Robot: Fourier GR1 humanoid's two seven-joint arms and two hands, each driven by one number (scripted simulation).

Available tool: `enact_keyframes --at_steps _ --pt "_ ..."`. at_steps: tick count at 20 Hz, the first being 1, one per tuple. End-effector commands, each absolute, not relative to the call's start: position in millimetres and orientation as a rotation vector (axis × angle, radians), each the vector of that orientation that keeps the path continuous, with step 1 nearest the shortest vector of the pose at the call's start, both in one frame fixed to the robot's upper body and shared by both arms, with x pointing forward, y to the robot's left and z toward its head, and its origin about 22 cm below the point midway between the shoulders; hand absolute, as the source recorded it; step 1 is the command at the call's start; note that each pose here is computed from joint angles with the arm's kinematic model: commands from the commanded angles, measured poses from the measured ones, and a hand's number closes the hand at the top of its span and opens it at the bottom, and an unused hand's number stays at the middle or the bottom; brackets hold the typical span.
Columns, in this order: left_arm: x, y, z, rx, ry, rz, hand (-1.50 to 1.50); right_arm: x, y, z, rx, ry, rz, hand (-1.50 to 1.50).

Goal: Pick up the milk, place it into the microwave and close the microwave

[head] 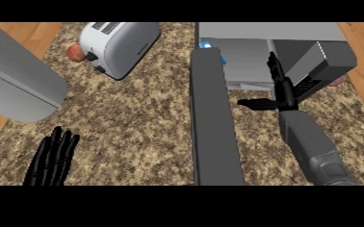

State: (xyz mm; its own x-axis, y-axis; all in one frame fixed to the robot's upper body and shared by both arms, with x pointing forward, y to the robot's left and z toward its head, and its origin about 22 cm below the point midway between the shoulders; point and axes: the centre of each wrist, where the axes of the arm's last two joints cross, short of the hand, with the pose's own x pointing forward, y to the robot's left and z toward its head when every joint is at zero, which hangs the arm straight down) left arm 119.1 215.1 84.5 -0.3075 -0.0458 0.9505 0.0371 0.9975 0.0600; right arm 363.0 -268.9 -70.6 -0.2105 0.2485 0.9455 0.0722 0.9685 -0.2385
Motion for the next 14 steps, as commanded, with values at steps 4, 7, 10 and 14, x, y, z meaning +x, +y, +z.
enact_keyframes --at_steps 4,7,10,14 --pt "120 211 69 -0.043 -1.851 -0.13 -1.5 312 -272 -120 -0.131 -1.72 0.042 -1.5" --pt "124 208 76 -0.135 -1.839 -0.167 -1.5 285 -266 -142 -0.15 -1.723 0.019 -1.5" --pt "121 220 70 -0.198 -1.823 -0.231 -1.5 277 -283 -142 -0.073 -1.719 -0.003 -1.5" --pt "136 204 69 -0.211 -1.795 -0.346 1.5 245 -290 -160 0.05 -1.713 -0.02 -1.5"
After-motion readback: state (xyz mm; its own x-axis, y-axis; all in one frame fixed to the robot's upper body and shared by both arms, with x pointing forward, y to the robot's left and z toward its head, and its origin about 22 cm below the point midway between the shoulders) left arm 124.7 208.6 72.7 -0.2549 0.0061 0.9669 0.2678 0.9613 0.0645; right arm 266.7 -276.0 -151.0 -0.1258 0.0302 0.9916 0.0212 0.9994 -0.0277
